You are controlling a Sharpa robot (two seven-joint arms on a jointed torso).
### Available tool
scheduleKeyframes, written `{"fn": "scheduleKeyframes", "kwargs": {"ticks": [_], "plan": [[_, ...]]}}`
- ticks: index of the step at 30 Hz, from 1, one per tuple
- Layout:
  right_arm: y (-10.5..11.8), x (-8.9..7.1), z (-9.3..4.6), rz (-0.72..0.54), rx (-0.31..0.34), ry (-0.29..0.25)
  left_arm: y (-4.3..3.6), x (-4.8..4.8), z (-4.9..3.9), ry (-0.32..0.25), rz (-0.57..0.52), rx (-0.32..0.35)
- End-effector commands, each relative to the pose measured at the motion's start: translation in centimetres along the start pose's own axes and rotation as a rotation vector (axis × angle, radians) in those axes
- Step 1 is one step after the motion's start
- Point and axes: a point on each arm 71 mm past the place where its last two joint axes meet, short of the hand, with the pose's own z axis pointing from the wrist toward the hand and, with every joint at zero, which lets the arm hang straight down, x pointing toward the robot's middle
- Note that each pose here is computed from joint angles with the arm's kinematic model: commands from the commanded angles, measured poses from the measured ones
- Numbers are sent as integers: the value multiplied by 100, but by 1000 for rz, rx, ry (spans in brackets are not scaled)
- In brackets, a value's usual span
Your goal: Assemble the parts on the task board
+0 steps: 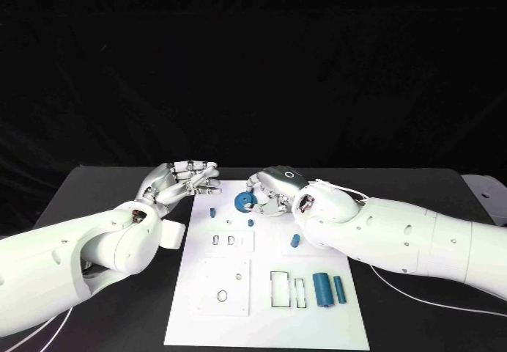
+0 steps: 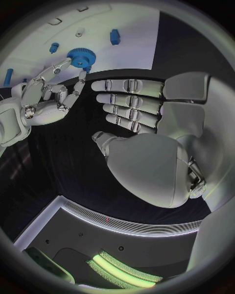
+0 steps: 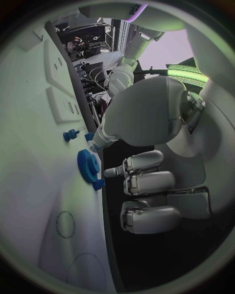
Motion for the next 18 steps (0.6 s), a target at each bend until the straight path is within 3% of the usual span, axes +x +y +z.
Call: {"fn": "scheduleKeyframes", "kwargs": {"ticks": [1, 4, 6, 12, 18], "plan": [[-29, -143, -95, 66, -22, -119, -13, -2, 1, 8, -5, 10], [-110, -297, -225, 112, -22, -155, -15, -20, -5, 4, -3, 10], [-200, -397, -322, 144, -12, -149, -16, -30, -10, 2, -2, 9], [-684, -596, -681, 262, 72, -40, -10, -44, -7, 0, -3, 8], [-1087, -608, -1062, 321, 125, 6, 1, -21, 6, 6, -10, 6]]}}
